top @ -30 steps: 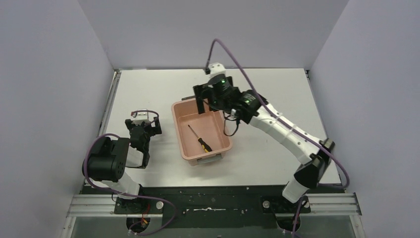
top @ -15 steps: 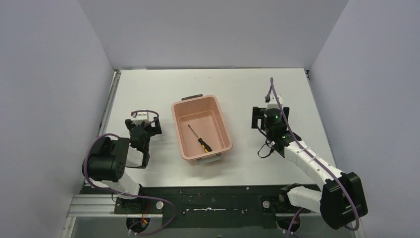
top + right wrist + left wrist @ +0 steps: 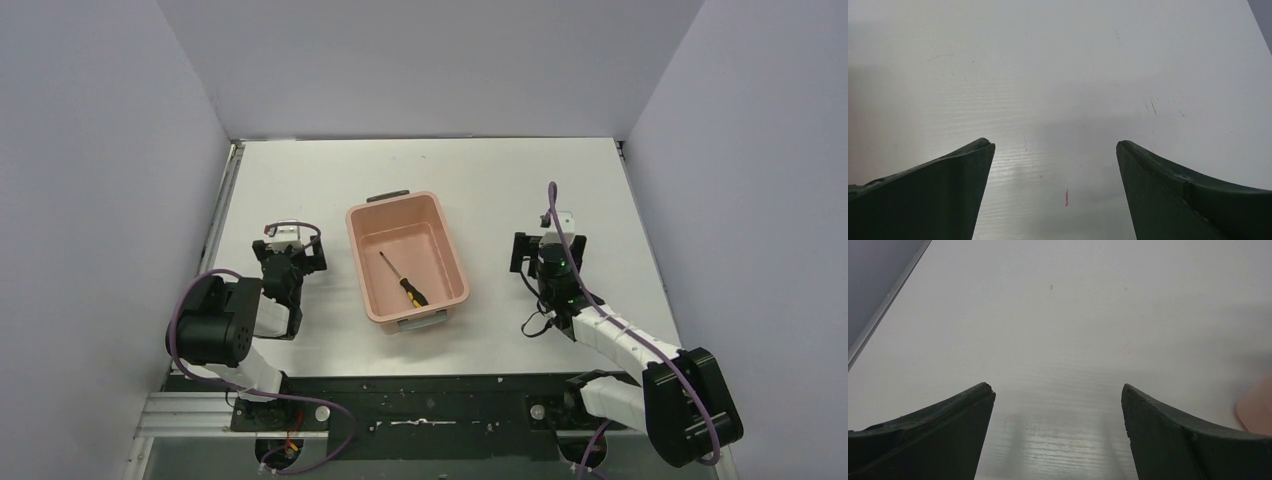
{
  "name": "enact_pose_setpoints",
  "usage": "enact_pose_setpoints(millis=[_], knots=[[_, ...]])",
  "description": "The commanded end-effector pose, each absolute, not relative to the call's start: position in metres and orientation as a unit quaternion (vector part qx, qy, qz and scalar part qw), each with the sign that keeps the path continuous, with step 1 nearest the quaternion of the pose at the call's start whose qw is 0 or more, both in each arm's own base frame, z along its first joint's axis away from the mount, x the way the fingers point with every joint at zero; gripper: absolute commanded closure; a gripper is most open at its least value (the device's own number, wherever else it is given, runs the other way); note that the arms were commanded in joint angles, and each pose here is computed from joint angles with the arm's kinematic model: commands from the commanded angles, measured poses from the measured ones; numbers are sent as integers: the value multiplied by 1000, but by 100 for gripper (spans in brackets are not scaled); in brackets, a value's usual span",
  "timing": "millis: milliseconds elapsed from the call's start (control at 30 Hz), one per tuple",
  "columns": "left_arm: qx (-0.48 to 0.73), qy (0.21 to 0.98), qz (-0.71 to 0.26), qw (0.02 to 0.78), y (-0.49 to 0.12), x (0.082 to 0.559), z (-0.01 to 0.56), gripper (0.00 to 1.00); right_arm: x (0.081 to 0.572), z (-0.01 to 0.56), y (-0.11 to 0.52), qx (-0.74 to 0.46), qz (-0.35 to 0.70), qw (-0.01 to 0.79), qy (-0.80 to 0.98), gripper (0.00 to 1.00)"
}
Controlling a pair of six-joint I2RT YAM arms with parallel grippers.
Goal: Put the screwdriver in the bin
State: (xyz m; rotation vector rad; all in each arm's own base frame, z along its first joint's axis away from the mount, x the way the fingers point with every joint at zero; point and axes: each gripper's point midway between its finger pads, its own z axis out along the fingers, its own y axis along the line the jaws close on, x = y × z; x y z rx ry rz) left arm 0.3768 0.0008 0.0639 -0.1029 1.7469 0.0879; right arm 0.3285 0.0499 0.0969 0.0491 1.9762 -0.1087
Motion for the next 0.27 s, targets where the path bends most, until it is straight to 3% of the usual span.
enact_pose_setpoints(millis=[0, 233], knots=[[-43, 756, 38, 653, 1, 381, 73, 3, 340, 119, 53, 31, -26, 593, 804, 0], [-42, 756, 38, 652, 1, 380, 73, 3, 336, 117, 50, 34, -27, 597, 801, 0]])
